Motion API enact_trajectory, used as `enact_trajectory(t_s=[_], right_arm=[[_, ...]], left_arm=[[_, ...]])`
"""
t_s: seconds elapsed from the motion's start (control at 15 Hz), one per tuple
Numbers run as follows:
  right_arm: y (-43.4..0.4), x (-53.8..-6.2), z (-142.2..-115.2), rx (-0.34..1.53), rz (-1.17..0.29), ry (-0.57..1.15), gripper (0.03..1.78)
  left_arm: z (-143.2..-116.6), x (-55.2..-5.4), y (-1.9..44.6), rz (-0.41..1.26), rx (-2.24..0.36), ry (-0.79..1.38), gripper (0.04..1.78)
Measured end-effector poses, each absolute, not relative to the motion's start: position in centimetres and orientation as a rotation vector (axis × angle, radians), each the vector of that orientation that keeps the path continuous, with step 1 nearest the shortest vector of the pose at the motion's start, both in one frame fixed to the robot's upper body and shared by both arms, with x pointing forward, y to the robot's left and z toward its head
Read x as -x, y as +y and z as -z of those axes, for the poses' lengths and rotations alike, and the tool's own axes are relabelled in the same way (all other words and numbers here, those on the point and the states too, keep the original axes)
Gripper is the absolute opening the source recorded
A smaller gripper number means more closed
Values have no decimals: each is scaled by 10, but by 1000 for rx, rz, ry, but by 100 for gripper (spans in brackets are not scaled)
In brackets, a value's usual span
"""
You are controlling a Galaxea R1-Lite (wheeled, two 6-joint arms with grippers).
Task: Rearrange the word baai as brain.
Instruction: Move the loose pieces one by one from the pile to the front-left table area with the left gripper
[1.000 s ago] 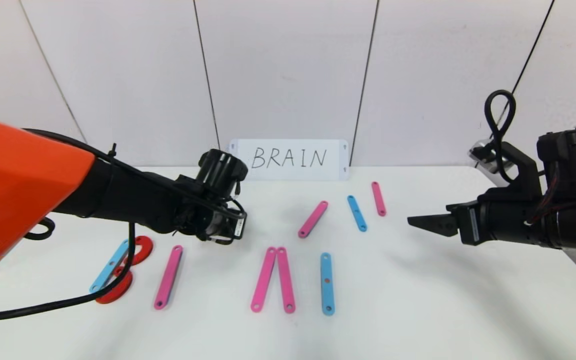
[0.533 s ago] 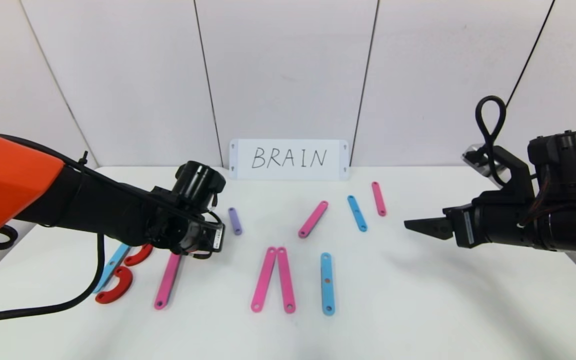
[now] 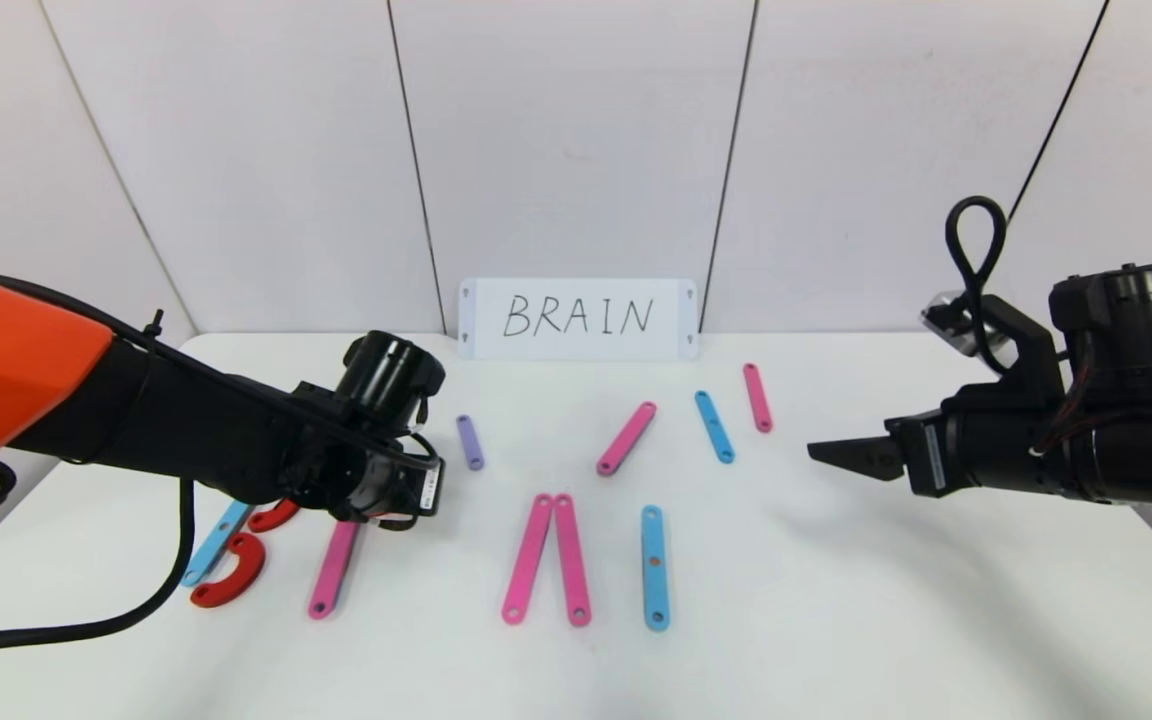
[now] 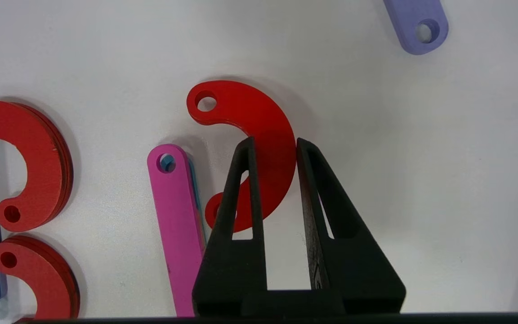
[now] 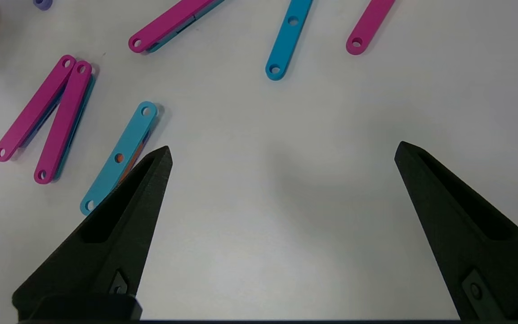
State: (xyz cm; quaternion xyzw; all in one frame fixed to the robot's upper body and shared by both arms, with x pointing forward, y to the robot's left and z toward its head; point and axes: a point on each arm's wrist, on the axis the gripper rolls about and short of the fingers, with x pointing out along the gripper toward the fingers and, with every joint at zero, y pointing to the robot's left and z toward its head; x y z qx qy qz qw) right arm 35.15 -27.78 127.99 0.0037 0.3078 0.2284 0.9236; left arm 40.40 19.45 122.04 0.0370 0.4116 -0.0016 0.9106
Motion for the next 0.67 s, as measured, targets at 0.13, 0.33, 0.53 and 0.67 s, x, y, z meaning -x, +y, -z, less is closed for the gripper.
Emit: enact_trajectory(t_s=[0.13,0.33,0.53,0.67], right_arm=[[-277,-352,-1279,-7,-469,634,174],[-277,-352,-1279,-7,-469,636,174],[-277,-352,-1278,-7,-471,637,174],[-277,-352,-1278,-6,-471,638,174]], left_arm=[[-1219,-403,194,8,-80,854,35],[-1218,-401,194,12,-80,861,65],[-1218,-401,193,24,-75,864,117],[-1219,-401,193,27,-73,859,146]])
